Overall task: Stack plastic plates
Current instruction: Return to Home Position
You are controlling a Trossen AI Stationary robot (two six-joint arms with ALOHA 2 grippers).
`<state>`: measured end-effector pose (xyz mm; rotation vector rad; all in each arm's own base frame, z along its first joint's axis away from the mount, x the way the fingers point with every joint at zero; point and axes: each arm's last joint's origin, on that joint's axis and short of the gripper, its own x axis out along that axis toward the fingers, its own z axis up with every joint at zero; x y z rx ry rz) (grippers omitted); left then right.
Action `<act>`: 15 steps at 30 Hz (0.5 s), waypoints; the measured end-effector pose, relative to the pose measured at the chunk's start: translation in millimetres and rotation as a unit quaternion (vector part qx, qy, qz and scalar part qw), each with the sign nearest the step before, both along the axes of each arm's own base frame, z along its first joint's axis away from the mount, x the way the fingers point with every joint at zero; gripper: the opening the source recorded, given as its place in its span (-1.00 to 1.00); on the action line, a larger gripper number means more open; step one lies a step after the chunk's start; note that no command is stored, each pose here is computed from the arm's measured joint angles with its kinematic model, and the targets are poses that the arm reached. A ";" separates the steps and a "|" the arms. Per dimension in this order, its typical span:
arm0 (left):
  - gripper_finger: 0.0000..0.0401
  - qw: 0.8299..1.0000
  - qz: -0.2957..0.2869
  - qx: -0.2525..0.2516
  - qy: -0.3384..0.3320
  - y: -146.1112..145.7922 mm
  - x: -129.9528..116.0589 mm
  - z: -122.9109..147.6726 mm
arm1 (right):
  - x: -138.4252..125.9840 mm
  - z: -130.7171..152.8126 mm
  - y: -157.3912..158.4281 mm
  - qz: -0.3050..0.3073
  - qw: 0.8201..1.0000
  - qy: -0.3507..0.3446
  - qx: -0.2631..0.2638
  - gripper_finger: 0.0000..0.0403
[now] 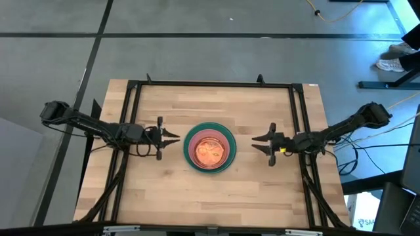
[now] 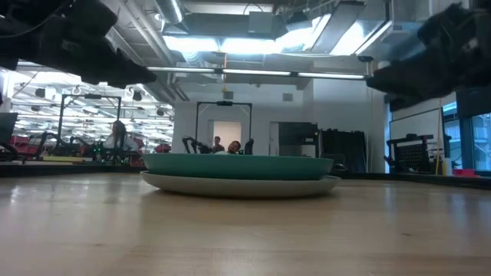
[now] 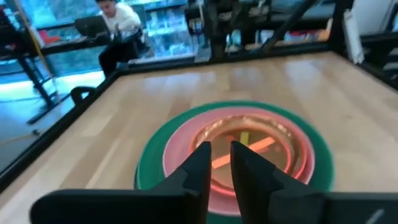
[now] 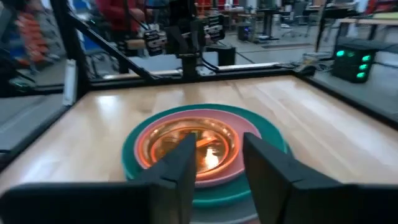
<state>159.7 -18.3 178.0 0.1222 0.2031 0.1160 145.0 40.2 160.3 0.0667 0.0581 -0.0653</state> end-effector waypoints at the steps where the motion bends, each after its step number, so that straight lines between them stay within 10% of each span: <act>1: -0.75 1.000 -0.006 -0.004 -0.007 1.4 -2.1 0.5 | -2.5 -1.9 -2.0 0.004 1.000 -0.003 0.006 -0.46; 9: -0.88 0.998 -0.006 -0.039 -0.044 11.9 -24.7 -2.2 | -10.4 0.1 -5.5 0.026 0.999 -0.015 0.013 -0.95; 15: -0.94 0.997 0.000 -0.057 -0.042 14.1 -40.8 -2.8 | -12.8 1.8 -6.2 0.028 0.999 -0.018 0.014 -0.93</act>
